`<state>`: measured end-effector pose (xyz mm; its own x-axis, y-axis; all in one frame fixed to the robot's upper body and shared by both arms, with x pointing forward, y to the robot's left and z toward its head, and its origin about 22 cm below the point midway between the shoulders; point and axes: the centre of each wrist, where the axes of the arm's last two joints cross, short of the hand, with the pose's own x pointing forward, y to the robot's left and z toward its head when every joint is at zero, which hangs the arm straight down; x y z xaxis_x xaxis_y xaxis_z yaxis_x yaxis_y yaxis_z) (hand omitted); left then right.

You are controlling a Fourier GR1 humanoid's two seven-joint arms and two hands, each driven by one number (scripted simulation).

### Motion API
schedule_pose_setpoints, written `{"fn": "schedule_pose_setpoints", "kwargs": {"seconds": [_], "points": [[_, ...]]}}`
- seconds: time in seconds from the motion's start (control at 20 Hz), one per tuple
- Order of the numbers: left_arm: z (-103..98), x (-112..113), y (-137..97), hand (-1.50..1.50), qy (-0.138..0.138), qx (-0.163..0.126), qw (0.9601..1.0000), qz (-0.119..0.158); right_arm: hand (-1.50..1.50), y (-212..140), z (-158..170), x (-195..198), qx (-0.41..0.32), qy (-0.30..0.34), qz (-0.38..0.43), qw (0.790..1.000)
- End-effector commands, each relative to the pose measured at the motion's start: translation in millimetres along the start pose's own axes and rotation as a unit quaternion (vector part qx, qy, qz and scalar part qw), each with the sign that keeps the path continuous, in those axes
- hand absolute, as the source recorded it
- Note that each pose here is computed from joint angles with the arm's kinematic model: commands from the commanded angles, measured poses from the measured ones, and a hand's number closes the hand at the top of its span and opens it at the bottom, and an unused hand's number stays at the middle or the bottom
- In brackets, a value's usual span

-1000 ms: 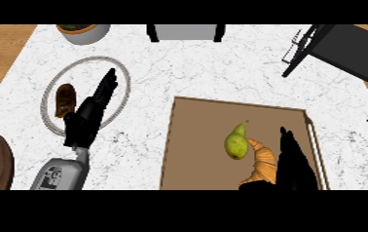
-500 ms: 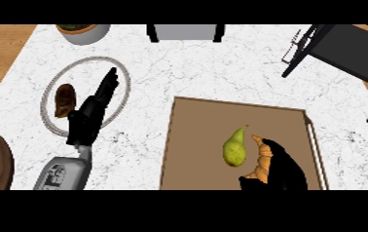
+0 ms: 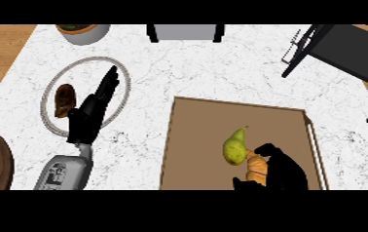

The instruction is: Pick the croissant from the tray and place it in the tiered shelf

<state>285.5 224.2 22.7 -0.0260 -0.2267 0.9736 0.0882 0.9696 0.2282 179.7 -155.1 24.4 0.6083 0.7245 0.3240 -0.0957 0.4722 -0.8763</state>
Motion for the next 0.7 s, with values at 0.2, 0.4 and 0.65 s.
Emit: {"fn": "schedule_pose_setpoints", "kwargs": {"seconds": [0.2,0.4,0.65], "points": [[-5.6,-13.0,11.0,0.0,-0.001,-0.004,1.0,0.0,1.5,-22.1,-38.3,67.4,-0.034,0.01,-0.045,0.998],[-10.0,4.5,-15.5,0.0,-0.018,-0.019,0.9996,-0.007,1.5,-36.1,-74.1,125.2,-0.066,0.026,-0.057,0.996],[-11.4,-2.9,-9.4,0.0,-0.01,-0.014,0.9998,-0.005,1.5,-58.3,-68.8,153.3,-0.136,-0.035,-0.205,0.969]]}}
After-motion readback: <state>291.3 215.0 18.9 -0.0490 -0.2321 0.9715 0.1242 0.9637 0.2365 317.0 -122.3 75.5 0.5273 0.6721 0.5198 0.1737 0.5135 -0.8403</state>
